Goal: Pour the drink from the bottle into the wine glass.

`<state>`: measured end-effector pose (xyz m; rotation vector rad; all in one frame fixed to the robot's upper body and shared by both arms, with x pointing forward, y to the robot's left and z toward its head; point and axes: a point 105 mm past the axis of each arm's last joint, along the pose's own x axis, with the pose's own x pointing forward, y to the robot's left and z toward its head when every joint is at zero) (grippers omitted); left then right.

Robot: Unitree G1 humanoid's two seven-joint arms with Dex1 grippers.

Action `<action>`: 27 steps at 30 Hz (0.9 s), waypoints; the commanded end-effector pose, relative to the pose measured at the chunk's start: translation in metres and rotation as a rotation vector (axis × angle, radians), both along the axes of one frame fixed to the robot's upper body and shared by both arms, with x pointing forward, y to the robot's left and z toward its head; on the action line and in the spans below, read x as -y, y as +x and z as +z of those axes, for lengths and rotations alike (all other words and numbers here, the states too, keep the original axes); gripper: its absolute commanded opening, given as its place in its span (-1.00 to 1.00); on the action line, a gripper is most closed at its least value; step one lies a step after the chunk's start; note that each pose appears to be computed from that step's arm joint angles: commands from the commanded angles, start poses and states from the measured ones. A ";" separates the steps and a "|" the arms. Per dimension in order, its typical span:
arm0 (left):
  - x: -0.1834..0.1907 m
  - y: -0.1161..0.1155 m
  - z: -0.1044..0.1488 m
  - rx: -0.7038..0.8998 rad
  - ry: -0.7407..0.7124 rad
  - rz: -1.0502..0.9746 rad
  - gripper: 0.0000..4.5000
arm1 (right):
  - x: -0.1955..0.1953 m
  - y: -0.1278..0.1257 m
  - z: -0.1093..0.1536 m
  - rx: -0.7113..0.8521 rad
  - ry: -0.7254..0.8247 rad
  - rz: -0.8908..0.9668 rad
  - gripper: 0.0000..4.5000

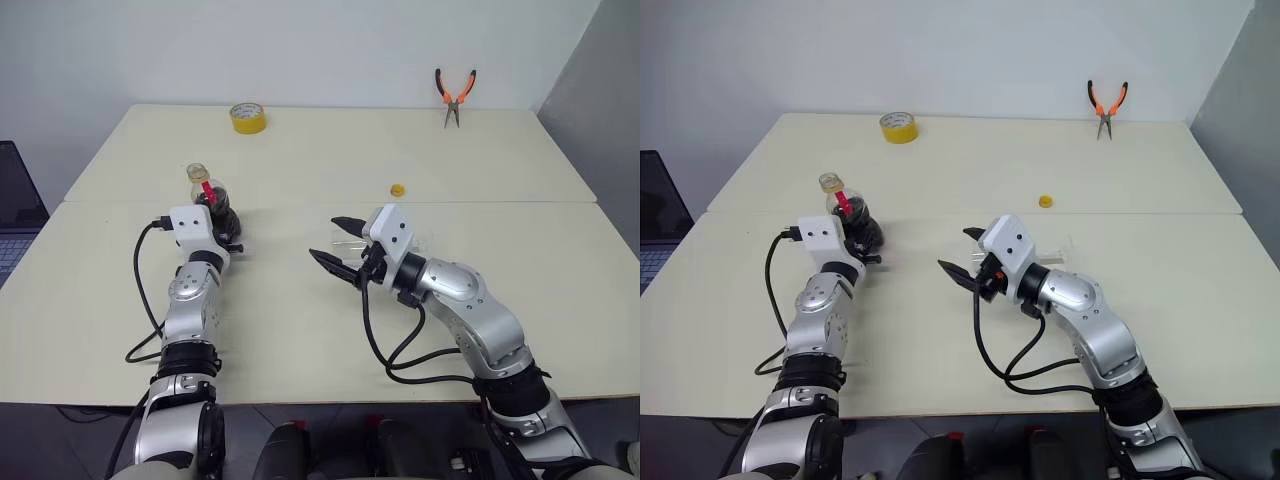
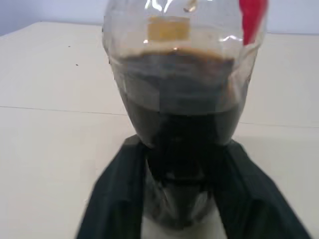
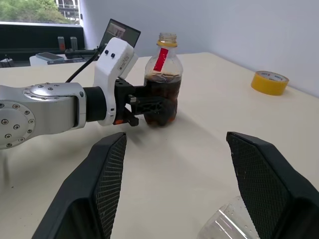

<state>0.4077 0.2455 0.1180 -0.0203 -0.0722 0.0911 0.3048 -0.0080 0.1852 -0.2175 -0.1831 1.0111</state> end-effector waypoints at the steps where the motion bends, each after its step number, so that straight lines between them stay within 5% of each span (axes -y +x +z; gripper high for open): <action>1: 0.002 -0.005 0.020 0.084 0.031 -0.027 0.48 | 0.002 -0.007 0.014 0.036 0.041 0.015 0.51; 5: 0.009 -0.013 0.016 0.083 0.036 -0.050 0.98 | 0.004 -0.012 0.012 0.041 0.029 0.023 0.51; 18: 0.050 -0.086 -0.020 -0.062 0.203 -0.336 0.98 | 0.072 -0.006 -0.016 0.250 -0.220 -0.339 0.51; 22: 0.077 -0.106 -0.022 -0.101 0.199 -0.573 0.98 | 0.091 0.005 -0.040 0.481 -0.639 -0.468 0.51; 27: 0.087 -0.106 -0.005 -0.100 0.206 -0.735 0.98 | 0.090 0.015 -0.049 0.567 -0.795 -0.461 0.51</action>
